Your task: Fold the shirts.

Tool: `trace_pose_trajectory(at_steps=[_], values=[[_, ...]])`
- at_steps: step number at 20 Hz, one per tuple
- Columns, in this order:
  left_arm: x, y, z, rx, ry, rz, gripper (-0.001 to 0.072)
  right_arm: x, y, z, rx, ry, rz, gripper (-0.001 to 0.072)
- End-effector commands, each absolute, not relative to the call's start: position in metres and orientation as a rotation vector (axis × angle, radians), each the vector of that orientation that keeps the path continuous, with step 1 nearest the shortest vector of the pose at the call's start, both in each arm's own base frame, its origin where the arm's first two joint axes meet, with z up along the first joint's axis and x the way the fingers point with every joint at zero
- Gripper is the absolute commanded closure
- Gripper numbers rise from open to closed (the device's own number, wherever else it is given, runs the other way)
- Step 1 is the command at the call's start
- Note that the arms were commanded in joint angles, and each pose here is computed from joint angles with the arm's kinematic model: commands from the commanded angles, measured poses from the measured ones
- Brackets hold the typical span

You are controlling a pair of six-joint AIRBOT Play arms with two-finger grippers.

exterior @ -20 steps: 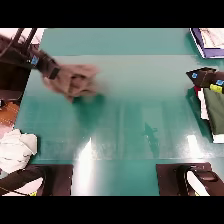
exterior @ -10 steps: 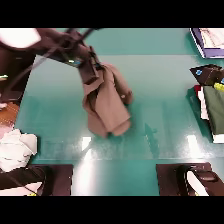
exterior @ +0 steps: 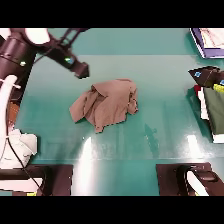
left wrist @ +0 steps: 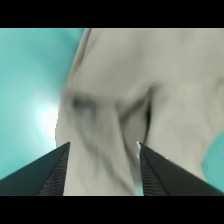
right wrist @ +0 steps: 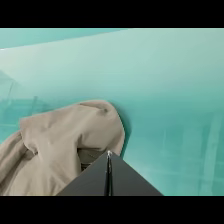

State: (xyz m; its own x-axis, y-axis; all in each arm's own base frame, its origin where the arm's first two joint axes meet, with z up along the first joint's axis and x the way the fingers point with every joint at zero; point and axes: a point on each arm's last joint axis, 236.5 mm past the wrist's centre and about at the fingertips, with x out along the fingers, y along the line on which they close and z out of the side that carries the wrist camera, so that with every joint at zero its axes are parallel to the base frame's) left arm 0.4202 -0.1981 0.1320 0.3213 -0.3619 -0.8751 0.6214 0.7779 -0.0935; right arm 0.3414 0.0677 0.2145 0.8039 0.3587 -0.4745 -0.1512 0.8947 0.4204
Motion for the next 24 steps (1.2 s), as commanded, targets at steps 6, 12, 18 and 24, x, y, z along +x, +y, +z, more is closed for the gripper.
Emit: trace_pose_trajectory(at_steps=[6,12,18,24], values=[[0.332,-0.123,0.002,0.093,1.392,-0.473,0.0217,0.350,0.077,0.182,0.421,0.699,0.307,0.0696],[0.297,-0.101,-0.053,-0.125,1.493,-0.377,0.0216,0.349,0.082,0.182,0.414,0.701,0.319,0.0696],[0.302,-0.115,-0.055,-0.541,1.402,-0.441,0.0215,0.349,0.082,0.182,0.414,0.700,0.319,0.0696],[0.303,-0.124,-0.077,-0.659,1.369,-0.397,0.0217,0.349,0.082,0.182,0.415,0.701,0.320,0.0696]])
